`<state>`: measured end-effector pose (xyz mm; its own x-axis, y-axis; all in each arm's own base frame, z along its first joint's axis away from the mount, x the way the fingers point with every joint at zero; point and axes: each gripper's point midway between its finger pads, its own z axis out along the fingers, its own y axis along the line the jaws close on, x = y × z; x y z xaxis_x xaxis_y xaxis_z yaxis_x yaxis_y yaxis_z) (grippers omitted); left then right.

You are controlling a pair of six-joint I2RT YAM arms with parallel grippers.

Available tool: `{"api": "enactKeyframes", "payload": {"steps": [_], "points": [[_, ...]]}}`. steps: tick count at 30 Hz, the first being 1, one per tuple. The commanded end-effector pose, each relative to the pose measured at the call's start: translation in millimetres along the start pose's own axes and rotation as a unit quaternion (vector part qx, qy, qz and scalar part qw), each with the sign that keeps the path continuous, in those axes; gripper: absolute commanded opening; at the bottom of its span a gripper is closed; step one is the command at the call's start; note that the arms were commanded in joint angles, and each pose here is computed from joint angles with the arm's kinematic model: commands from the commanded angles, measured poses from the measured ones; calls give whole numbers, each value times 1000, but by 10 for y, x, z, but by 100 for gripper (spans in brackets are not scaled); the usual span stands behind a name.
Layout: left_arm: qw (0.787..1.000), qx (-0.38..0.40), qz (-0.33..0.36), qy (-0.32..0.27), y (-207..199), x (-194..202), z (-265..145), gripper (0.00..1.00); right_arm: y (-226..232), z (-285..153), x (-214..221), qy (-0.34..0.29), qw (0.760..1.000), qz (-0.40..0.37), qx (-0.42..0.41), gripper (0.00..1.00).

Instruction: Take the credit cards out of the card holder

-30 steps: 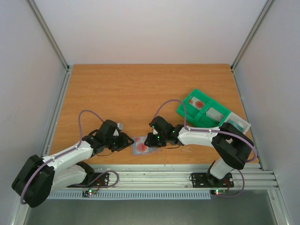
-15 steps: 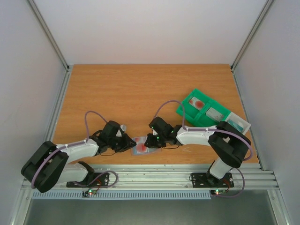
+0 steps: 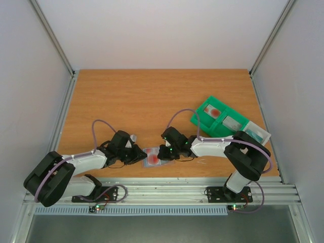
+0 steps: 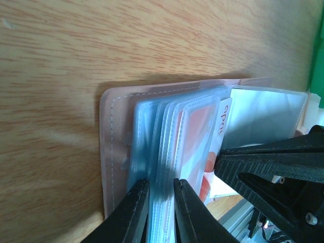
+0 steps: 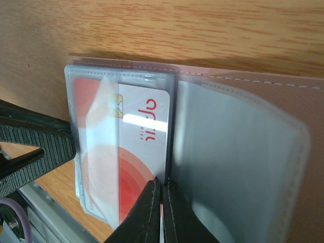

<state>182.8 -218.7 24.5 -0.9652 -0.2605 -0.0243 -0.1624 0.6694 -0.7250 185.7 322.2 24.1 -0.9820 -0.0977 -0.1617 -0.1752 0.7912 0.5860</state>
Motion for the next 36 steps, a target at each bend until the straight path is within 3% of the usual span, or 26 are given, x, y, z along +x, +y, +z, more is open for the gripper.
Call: {"api": "enactKeyframes", "payload": {"steps": [1,6,13,20,30,36], "points": [[1000,-26,3,-3,156,17,41,16,-134,-49,15,-7,1000,2,20,3],[1000,-25,3,-5,150,14,32,16,-113,-72,9,-10,1000,6,9,5],[1000,-23,2,-6,135,7,27,16,-36,-28,8,-4,1000,9,-13,18],[1000,-24,1,-6,136,6,25,16,-20,12,28,3,1000,8,-20,19],[999,-41,0,-6,209,14,27,16,-61,-22,11,-3,1000,8,-17,4],[999,-46,0,-9,224,13,7,16,-132,-71,11,-9,1000,13,-10,1]]}}
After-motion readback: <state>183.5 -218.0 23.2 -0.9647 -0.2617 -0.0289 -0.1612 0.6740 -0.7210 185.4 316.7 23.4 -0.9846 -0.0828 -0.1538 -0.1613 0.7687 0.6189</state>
